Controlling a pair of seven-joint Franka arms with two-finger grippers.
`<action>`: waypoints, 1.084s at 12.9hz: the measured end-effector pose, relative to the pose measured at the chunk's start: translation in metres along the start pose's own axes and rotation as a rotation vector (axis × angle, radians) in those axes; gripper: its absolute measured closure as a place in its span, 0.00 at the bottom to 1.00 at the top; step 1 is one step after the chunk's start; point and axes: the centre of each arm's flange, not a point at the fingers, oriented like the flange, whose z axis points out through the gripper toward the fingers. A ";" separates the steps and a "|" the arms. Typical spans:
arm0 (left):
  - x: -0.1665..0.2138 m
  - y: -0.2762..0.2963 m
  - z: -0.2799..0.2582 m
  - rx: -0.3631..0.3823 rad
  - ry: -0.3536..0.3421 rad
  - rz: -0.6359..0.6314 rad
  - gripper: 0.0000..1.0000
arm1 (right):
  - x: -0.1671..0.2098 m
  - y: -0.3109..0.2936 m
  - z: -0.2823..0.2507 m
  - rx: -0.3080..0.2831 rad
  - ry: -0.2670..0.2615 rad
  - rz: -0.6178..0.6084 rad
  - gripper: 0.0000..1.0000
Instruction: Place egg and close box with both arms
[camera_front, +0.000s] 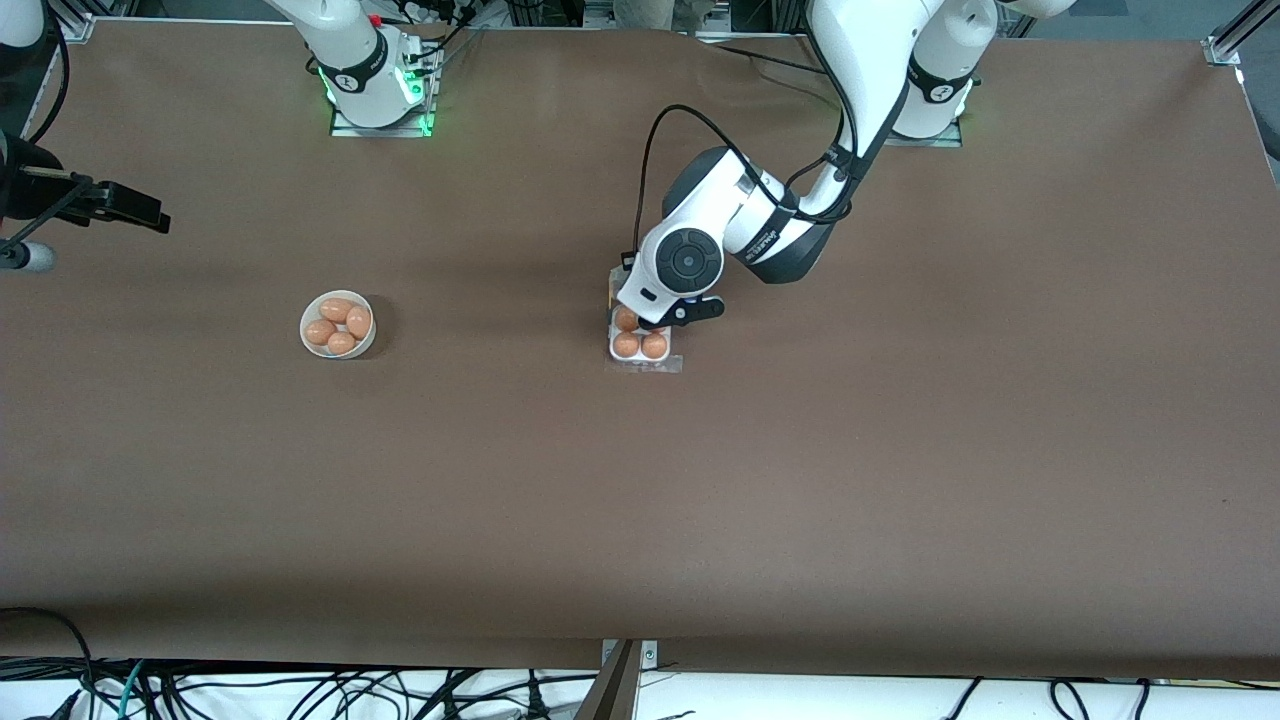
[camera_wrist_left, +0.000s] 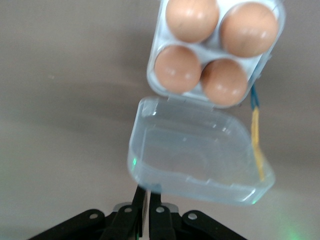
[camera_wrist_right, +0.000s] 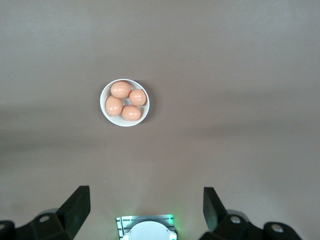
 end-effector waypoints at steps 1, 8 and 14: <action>0.003 0.002 -0.002 -0.010 0.009 -0.003 0.91 | 0.000 -0.009 -0.001 -0.003 0.000 -0.015 0.00; 0.033 -0.013 -0.089 -0.022 0.113 -0.024 0.79 | -0.006 -0.018 -0.021 0.025 -0.001 -0.043 0.00; 0.093 -0.168 -0.293 -0.028 0.322 0.029 0.28 | -0.008 -0.025 -0.035 0.066 0.023 -0.071 0.00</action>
